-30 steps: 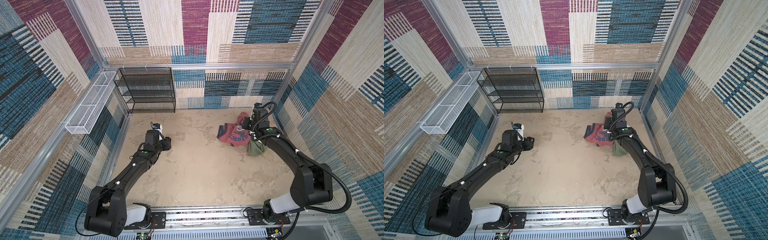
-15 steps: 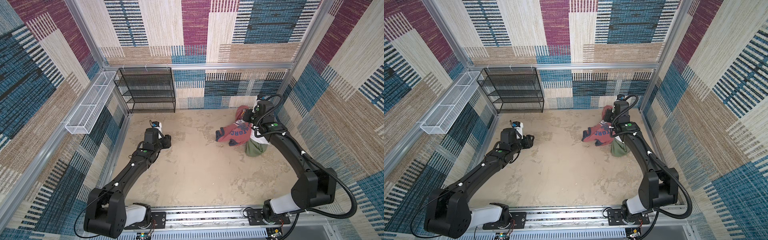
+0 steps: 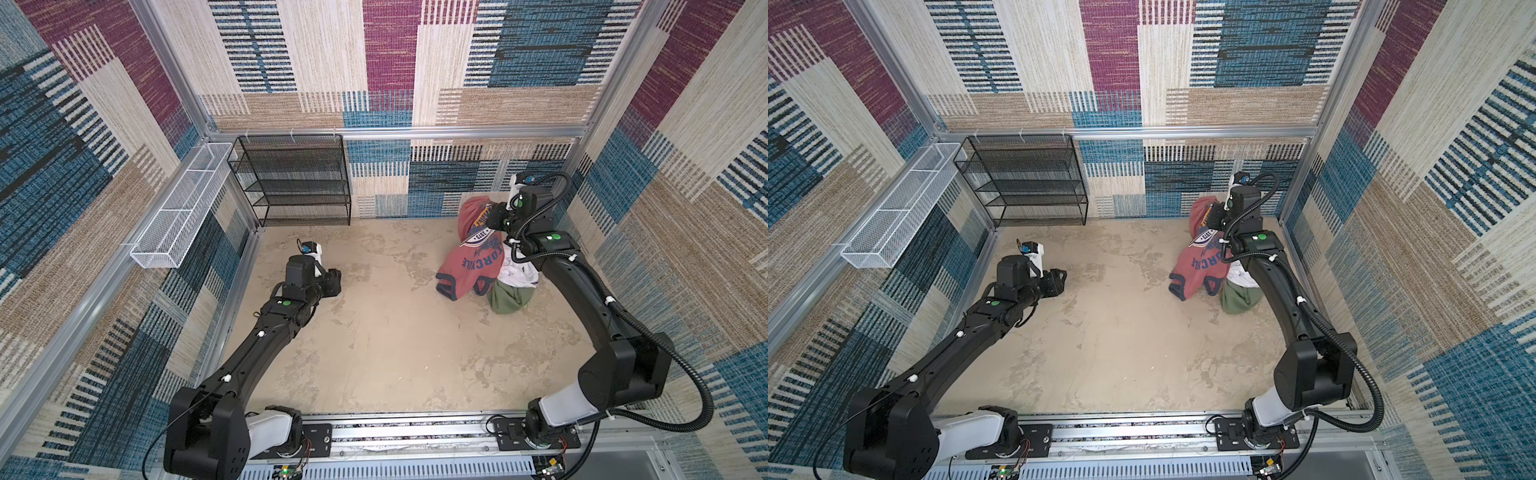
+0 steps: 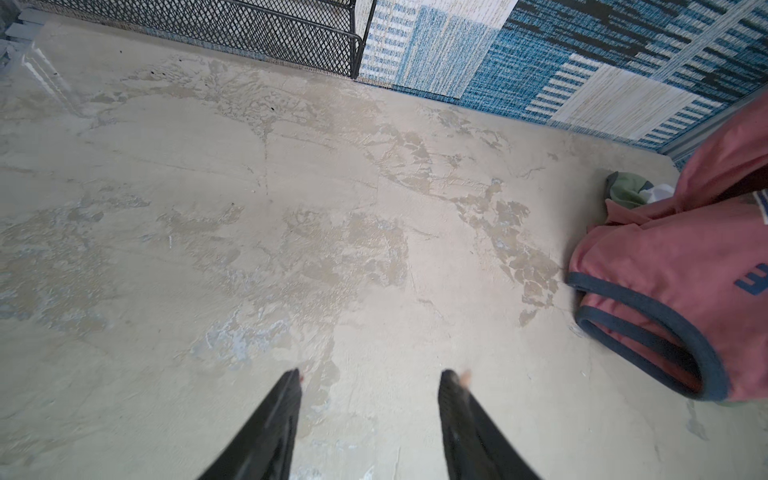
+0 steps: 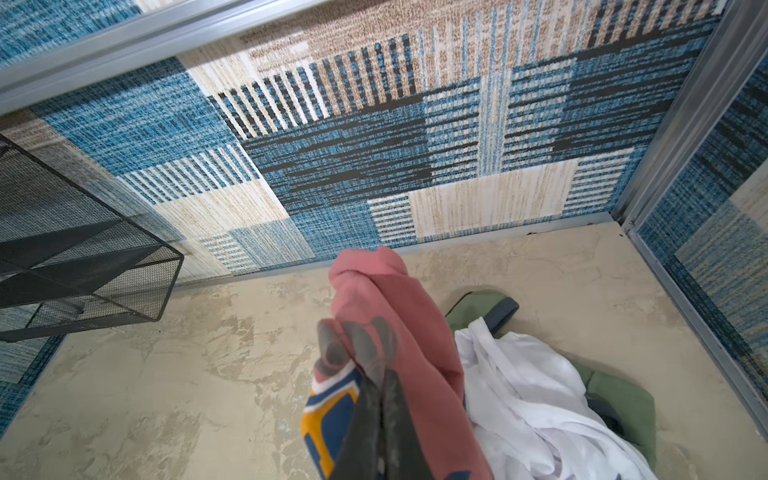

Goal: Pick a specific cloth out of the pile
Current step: 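Lift the red-pink t-shirt up off the pile with the right gripper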

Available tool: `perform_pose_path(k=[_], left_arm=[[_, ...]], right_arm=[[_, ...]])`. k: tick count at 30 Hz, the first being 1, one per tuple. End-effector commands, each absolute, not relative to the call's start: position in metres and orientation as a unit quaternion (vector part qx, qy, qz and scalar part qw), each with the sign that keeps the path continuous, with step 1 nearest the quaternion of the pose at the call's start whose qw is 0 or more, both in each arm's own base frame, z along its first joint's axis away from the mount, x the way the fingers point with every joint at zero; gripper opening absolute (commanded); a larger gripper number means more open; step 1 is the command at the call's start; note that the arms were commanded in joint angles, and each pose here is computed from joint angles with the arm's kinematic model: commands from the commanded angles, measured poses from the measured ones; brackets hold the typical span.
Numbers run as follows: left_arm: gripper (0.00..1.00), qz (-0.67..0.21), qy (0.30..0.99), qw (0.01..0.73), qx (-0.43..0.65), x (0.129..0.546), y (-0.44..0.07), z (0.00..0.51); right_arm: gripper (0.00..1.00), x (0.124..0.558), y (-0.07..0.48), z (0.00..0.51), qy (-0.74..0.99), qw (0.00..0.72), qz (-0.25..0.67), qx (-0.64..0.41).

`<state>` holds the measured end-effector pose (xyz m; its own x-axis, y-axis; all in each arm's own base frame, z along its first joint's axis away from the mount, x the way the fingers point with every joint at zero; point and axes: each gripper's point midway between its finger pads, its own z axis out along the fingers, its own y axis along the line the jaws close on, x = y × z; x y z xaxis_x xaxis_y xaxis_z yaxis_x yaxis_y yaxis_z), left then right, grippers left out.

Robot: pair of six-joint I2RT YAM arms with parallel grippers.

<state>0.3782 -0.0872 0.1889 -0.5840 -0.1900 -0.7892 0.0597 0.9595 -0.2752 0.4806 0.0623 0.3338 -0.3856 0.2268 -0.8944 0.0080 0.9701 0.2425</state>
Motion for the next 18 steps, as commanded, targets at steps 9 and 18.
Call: perform_pose_path(k=[9,18], left_arm=[[0.57,-0.139,0.879,0.455,-0.042,0.379,-0.087,0.195],[0.57,-0.145,0.878,0.455,-0.042,0.377,-0.088,0.202]], right_arm=[[0.00,0.483,0.078,0.382,0.799,0.584,0.139,0.038],[0.00,0.474,0.090,0.431,0.769,0.616,0.172,0.009]])
